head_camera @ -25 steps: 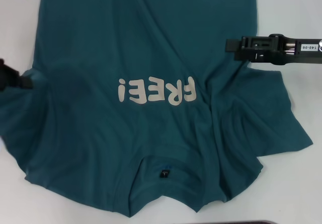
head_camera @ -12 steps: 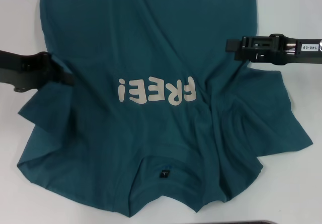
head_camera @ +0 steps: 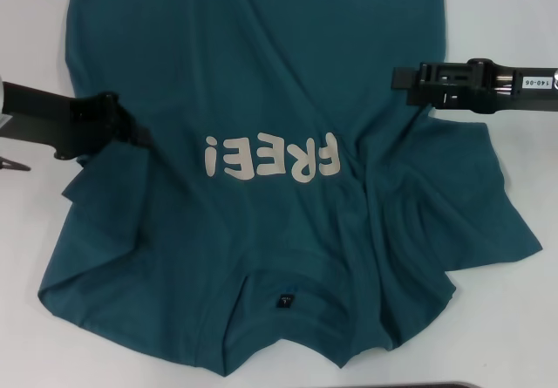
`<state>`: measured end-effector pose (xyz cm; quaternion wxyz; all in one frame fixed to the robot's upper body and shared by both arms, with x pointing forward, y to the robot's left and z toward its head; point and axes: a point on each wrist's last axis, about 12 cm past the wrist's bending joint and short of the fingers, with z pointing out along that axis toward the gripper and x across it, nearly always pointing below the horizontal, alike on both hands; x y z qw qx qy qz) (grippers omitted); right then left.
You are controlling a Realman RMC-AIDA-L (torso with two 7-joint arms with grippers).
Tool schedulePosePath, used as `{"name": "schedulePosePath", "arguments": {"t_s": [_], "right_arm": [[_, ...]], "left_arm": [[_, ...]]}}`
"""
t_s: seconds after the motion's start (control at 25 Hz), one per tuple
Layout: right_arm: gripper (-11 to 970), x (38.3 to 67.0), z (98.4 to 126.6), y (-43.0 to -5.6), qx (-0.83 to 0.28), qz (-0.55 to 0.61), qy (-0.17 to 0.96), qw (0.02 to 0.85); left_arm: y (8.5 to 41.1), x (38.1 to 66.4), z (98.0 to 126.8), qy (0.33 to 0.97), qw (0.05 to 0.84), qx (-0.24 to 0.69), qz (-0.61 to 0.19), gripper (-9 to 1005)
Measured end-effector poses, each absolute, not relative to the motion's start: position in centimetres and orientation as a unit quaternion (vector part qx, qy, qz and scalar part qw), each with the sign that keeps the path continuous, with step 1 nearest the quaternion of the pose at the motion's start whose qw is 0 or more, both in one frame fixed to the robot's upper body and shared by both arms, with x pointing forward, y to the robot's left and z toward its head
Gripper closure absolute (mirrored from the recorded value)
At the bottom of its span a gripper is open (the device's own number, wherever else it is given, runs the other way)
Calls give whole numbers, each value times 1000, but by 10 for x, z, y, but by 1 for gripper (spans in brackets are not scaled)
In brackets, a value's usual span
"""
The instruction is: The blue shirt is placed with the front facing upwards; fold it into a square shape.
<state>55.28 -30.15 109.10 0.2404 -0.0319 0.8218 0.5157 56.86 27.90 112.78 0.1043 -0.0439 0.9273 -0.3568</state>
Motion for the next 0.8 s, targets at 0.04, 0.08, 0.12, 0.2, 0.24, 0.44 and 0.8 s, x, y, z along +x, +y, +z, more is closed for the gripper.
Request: {"name": "schedulePosePath", "arguments": {"t_s": [0.04, 0.08, 0.12, 0.2, 0.24, 0.44, 0.8], "right_arm": [[152, 553, 1091, -302, -32, 516, 822, 240], [152, 553, 1091, -302, -31, 516, 822, 240], [152, 553, 1091, -302, -31, 516, 822, 240], [152, 553, 1091, -302, -31, 516, 822, 240], [152, 553, 1091, -302, -30, 516, 822, 240], [153, 553, 1091, -302, -29, 514, 823, 241], [153, 552, 1090, -304, -27, 513, 823, 241]], "left_arm": [[279, 570, 1127, 928, 106, -46, -355, 855], [279, 571, 1125, 927, 109, -50, -354, 853], [279, 572, 1125, 927, 110, -53, -354, 850], [279, 573, 1123, 927, 112, -57, -354, 846], [279, 574, 1123, 927, 113, -59, -354, 843], [277, 579, 1124, 927, 111, -44, -355, 831], [278, 584, 1137, 930, 107, -12, -350, 809]]}}
